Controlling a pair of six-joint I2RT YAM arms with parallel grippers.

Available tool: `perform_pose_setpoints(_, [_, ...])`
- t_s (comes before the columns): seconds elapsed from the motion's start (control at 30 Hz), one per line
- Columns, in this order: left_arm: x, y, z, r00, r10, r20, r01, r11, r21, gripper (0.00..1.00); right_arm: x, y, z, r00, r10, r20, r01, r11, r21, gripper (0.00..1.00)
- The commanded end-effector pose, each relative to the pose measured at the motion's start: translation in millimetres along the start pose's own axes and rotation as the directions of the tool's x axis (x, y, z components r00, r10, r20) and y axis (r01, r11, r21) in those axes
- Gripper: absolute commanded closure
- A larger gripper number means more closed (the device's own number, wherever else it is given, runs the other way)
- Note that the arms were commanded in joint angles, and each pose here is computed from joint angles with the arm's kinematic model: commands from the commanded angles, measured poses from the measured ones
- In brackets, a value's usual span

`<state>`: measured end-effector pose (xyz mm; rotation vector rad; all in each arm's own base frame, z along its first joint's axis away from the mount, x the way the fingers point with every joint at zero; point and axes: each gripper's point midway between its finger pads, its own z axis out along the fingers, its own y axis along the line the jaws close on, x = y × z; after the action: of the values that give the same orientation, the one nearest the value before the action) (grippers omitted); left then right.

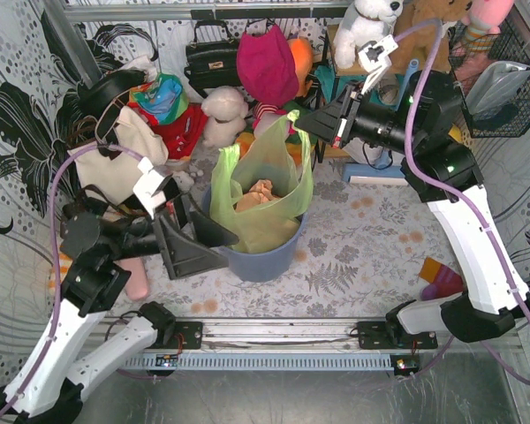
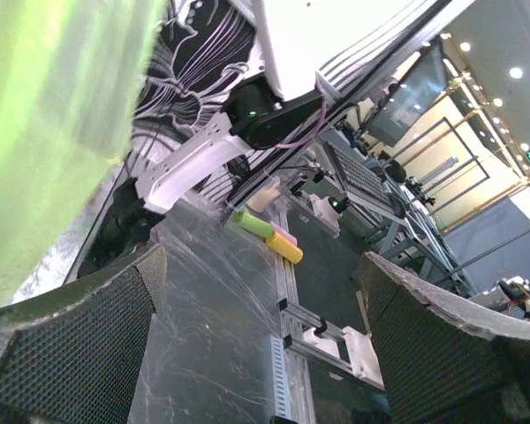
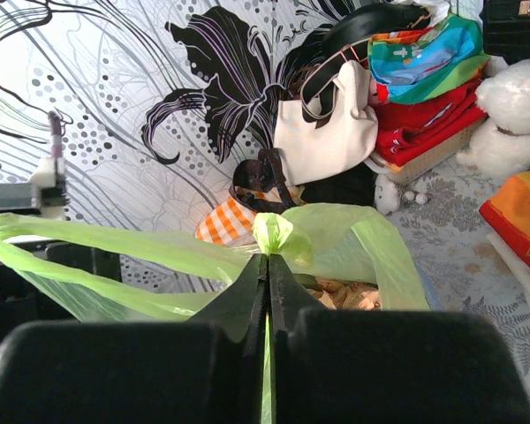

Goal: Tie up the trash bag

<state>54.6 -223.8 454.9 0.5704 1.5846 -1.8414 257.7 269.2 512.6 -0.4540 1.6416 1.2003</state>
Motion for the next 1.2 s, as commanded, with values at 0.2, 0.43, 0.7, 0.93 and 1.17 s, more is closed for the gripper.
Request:
perform_pose_setpoints(0.2, [-0.5,-36.4,-20.2,0.923,0.296,0.247,-0.349,0.914,0.207,0.02,-16.5,7.9,4.0,0.999,-0.005,0.048,0.006,1.0,-0.023,1.0])
perform_pose_setpoints(0.43, [-7.8,-5.5,-9.0,0.893,0.372,0.253,-0.41,0.904,0.122,0.02,-17.9,5.8,6.7,0.999,-0.002,0.051,0.003,1.0,-0.015,1.0])
perform_pose_setpoints(0.7, [-30.7,20.9,-3.3,0.854,0.421,0.304,-0.434,0.901,-0.028,0.02,-17.8,3.3,8.1,0.999,-0.005,0.049,0.005,1.0,-0.006,1.0])
perform_pose_setpoints(0.93, [-71.5,63.7,-17.1,0.764,0.49,0.42,-0.38,0.868,-0.32,0.03,-16.6,0.7,8.7,0.999,-0.008,0.045,0.008,1.0,0.002,1.0])
perform_pose_setpoints(1.17, [-100.8,84.5,-28.8,0.665,0.532,0.524,-0.327,0.838,-0.436,0.02,-12.6,-6.3,10.5,0.999,-0.008,0.041,0.007,1.0,0.024,1.0])
